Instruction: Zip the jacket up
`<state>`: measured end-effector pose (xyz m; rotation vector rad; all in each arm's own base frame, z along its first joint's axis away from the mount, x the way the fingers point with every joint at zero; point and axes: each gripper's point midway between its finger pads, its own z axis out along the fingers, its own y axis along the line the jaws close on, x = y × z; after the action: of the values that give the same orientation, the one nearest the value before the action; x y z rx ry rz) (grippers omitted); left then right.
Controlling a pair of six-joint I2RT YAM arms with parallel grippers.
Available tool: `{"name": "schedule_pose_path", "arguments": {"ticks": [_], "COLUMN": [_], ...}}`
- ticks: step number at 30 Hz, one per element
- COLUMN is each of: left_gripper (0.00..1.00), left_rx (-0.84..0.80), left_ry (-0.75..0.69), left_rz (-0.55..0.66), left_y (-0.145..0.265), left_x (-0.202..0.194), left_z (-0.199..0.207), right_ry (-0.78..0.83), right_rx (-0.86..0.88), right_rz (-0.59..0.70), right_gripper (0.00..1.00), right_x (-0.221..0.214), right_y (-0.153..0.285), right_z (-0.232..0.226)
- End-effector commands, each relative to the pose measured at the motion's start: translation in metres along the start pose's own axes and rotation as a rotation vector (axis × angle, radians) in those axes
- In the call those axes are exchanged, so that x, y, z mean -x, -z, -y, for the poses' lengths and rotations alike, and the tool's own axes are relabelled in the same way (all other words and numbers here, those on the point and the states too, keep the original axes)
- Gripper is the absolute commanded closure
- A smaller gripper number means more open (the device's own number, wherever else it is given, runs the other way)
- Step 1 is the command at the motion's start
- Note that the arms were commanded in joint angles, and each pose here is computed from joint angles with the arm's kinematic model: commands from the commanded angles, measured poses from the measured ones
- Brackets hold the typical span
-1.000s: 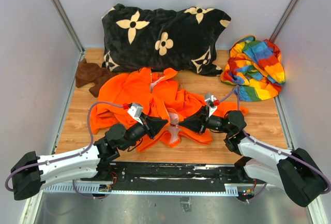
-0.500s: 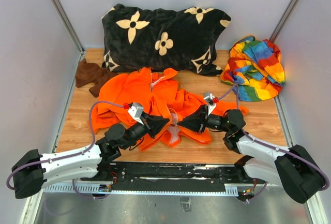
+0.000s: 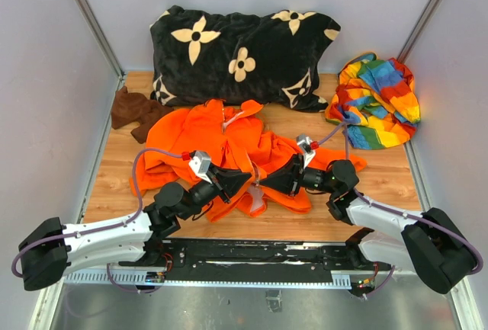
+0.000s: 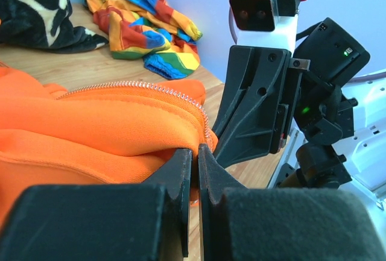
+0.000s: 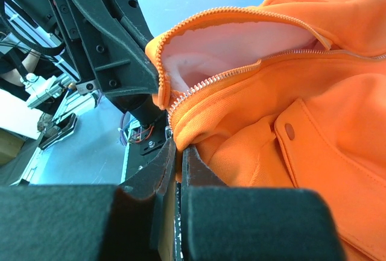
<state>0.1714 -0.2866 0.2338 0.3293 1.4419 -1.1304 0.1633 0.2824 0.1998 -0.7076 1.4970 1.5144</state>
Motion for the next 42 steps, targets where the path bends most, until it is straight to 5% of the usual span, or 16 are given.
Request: {"name": "schedule_pose_path", "arguments": {"ticks": [1,42], "left_gripper": [1.00,1.00], "left_rx": [-0.033,0.014], "left_ry": [-0.016,-0.019], "left_rz": [0.057,0.053], "left_y": [-0.0025,-0.0044], "left_x": [0.0136,0.0130], "left_z": [0.0068,-0.0015], "right_ry": [0.047,0.005], "right_rx": [0.053,0.029], "right_rz": [0.057,0.063], "right_gripper": [0.99,0.99], "right_x": [0.0236,0.0208], "right_y": [-0.0097,-0.0081], "right_z": [-0.0154,-0.0131]}}
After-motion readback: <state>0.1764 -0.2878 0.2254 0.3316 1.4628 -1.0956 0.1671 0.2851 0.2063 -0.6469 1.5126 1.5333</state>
